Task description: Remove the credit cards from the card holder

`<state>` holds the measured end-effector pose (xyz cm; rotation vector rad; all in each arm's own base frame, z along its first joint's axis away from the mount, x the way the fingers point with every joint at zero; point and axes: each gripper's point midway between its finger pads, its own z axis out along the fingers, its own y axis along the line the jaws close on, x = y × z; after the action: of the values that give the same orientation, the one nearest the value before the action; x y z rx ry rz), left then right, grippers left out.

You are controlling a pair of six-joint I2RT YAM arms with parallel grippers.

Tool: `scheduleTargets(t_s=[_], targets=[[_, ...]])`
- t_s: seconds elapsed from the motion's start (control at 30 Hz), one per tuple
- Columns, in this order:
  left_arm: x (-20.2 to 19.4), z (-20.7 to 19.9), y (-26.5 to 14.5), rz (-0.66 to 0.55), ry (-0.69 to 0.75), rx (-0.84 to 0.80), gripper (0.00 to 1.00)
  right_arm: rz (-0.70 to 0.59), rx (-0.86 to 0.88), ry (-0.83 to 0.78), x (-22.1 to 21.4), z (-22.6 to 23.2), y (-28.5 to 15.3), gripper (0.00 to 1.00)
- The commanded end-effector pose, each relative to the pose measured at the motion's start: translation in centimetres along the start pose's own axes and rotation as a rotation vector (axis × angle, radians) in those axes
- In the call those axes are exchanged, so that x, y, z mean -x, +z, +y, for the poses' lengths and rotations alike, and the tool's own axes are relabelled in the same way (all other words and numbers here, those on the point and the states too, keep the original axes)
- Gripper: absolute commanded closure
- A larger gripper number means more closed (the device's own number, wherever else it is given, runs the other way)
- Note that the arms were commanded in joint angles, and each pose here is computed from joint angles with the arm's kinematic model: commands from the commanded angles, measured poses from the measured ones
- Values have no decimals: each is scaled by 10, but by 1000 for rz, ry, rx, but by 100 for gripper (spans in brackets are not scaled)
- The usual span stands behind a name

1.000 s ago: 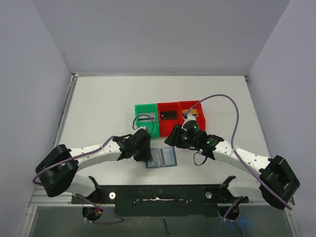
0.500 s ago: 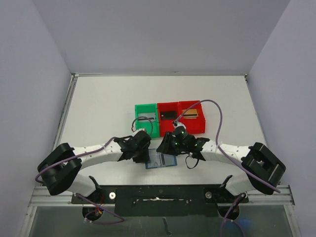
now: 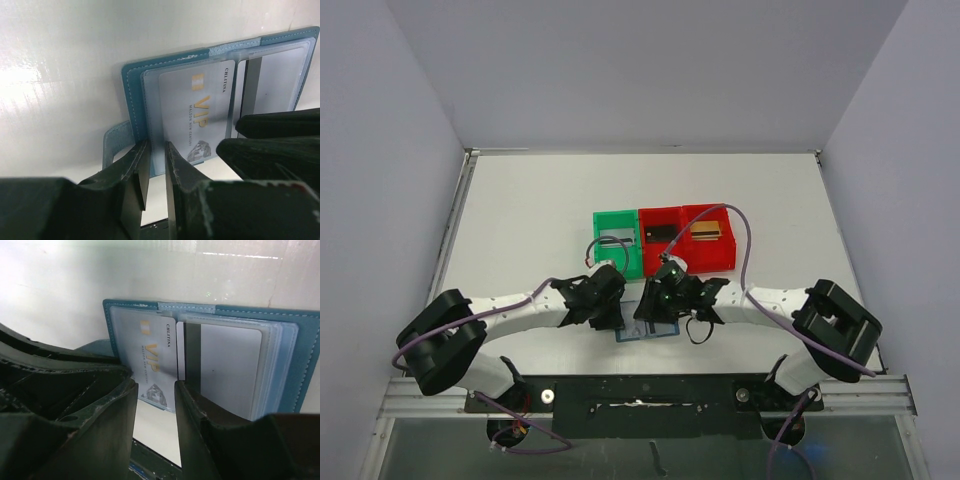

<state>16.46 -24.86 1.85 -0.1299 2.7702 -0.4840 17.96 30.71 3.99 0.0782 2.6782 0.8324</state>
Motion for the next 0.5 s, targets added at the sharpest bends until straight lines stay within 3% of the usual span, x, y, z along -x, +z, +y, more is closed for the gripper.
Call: scheduleTargets(t_s=[0.0, 0.27, 0.47], targets=[[-8, 9, 10, 7, -7, 19, 83, -19, -62, 13, 3, 0, 3, 64], [-14, 14, 14, 21, -14, 21, 85, -35, -161, 26, 1, -20, 5, 66], [-17, 14, 17, 30, -9, 24, 87, -13, 28, 16, -2, 7, 11, 69]])
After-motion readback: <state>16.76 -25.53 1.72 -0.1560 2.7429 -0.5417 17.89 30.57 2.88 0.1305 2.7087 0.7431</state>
